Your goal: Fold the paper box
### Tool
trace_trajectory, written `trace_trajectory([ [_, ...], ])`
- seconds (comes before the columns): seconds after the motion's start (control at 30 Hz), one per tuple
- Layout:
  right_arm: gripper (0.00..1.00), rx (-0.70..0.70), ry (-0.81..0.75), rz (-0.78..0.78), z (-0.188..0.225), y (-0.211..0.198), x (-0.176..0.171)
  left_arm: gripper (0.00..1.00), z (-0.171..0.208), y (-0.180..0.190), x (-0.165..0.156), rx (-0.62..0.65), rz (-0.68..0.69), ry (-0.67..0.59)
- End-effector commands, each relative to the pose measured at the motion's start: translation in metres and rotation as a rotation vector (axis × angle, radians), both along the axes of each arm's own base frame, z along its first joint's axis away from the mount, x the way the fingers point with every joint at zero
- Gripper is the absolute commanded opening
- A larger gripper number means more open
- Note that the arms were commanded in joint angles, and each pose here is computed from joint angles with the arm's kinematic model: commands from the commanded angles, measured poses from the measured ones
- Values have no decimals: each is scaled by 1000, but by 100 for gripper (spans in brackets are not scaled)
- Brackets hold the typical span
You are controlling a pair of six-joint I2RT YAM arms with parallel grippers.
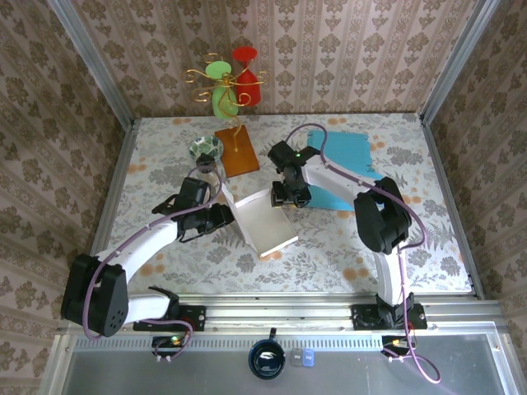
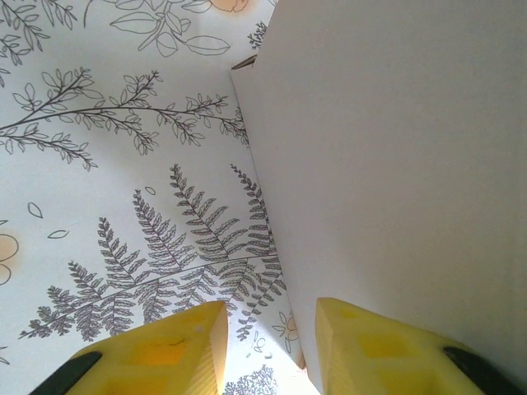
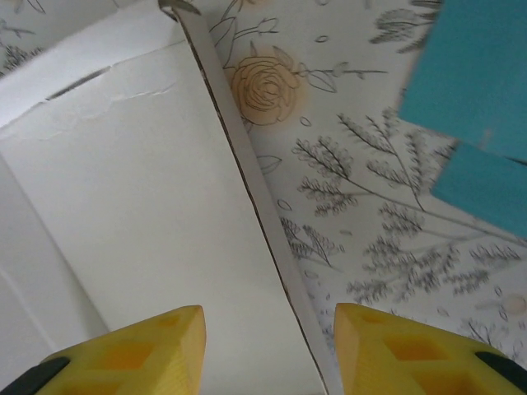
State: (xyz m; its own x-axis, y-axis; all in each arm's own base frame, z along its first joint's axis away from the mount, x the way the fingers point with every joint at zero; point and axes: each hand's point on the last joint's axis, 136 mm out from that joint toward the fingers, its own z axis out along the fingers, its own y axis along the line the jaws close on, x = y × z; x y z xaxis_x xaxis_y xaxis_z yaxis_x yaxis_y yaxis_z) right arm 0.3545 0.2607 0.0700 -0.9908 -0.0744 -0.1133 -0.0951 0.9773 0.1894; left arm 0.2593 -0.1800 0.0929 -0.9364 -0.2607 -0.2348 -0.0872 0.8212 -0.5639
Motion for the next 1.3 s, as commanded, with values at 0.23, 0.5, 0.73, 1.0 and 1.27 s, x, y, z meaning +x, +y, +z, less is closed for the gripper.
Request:
trace_trajectory([
  [0.23, 41, -36, 55, 116, -25, 2, -4, 34, 9, -2, 3, -3, 24, -23],
  [0.5, 33, -16, 70, 99, -37, 12, -4, 34, 8, -2, 3, -2, 21, -21],
  [0.73, 26, -18, 70, 79, -40, 15, -4, 34, 8, -2, 2, 1, 14, -22],
  [1.0, 12, -18, 32, 51, -32, 22, -7, 34, 9, -1, 2, 12, 9, -26],
  [1.27, 0, -33, -16, -28, -23, 21, -19, 36, 10, 20, 2, 47, 43, -27],
])
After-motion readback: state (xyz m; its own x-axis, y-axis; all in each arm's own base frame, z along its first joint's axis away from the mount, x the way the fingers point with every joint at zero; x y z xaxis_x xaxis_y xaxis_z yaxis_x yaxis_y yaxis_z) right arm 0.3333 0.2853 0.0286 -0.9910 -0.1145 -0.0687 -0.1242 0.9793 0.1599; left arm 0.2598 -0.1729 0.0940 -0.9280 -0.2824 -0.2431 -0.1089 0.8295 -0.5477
